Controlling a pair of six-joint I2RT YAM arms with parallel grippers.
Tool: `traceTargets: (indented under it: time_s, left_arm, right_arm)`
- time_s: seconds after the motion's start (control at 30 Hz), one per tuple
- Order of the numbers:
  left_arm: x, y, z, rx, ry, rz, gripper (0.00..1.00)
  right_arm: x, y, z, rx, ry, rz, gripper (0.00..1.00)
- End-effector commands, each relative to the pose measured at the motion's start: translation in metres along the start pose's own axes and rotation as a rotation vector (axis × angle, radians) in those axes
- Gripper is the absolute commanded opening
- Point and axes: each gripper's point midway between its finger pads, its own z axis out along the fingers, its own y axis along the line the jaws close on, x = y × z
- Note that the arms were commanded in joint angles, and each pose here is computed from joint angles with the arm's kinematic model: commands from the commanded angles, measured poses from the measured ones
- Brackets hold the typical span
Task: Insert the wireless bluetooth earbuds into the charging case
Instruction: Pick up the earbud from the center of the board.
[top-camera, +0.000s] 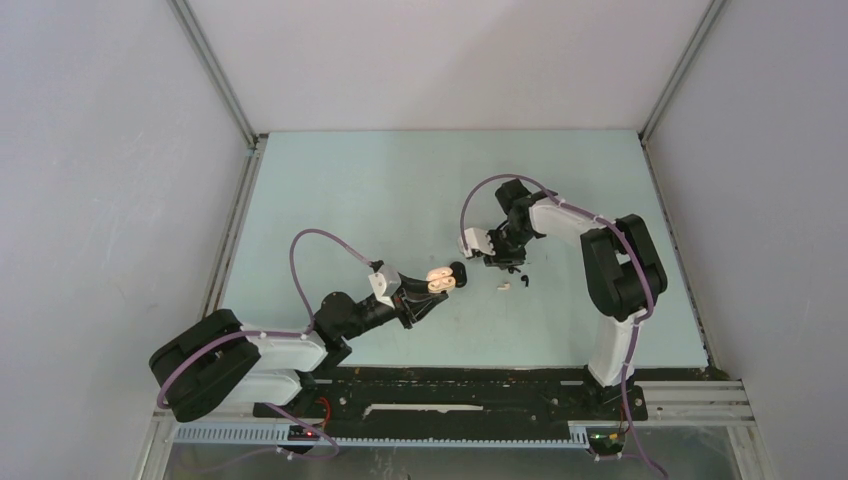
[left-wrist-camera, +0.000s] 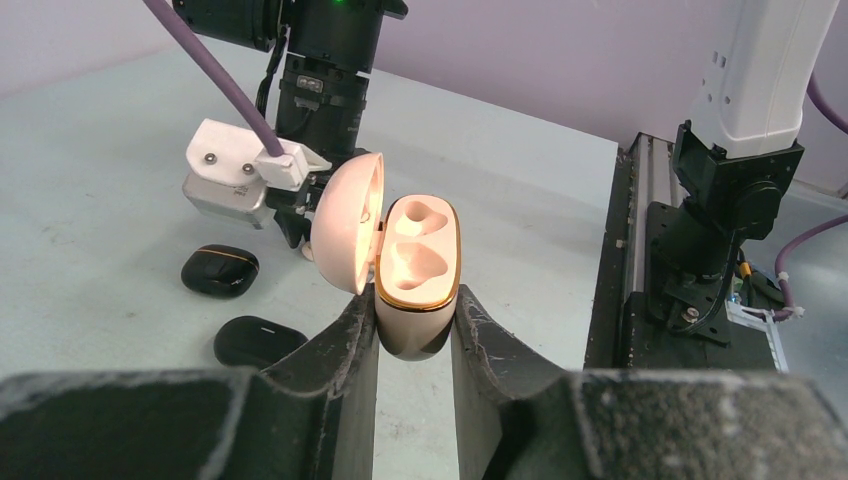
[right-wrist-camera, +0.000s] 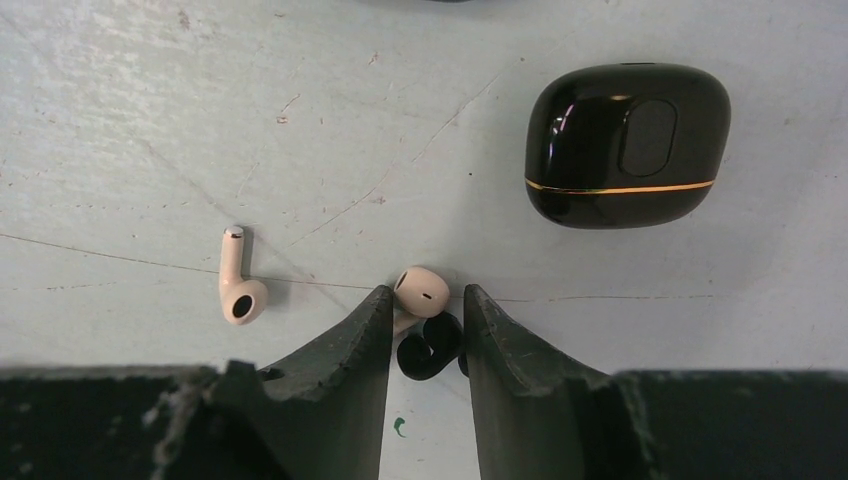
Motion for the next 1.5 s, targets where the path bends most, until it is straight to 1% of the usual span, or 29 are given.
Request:
traceTargets:
  time_s: [0.0,0.13,0.37,0.7,0.87,1.0,1.1,1.23,1.33,1.47]
  left_arm:
    - [-0.015,0.0,0.003,0.008,-0.052,0.029,0.0]
    - [-0.014,-0.001,0.003,0.009,-0.052,0.028,0.0]
    - [-0.014,-0.001,0.004,0.013,-0.05,0.028,0.0]
    - [-0.013,-0.002,0.004,0.019,-0.047,0.027,0.0]
    - [-0.013,-0.002,0.005,0.023,-0.047,0.024,0.0]
    - [-0.014,-0.003,0.005,0.024,-0.047,0.024,0.0]
    - [-0.013,-0.003,0.005,0.024,-0.045,0.023,0.0]
    - [-0.014,-0.003,0.005,0.025,-0.047,0.024,0.0]
    - [-0.013,-0.003,0.005,0.024,-0.046,0.024,0.0]
    - [-0.011,-0.003,0.007,0.027,-0.038,0.017,0.0]
  right_arm:
    - [0.005,0.001,0.012,-0.03,0.02,0.057,0.36]
    - [0.004,0.0,0.012,-0.03,0.016,0.068,0.34]
    - [0.004,0.001,0.013,-0.033,0.013,0.099,0.36]
    - [0.003,0.001,0.014,-0.028,0.016,0.118,0.36]
    - [0.001,0.0,0.014,-0.023,0.012,0.136,0.34]
    - [0.001,0.002,0.015,-0.025,0.015,0.152,0.31]
    - [0.0,0.004,0.016,-0.03,0.014,0.167,0.25]
    - [-0.011,0.006,0.006,-0.027,-0.032,0.202,0.17]
    - [-0.023,0.007,-0.012,-0.01,-0.083,0.244,0.12]
    - [-0.047,0.006,-0.054,0.064,-0.163,0.269,0.08]
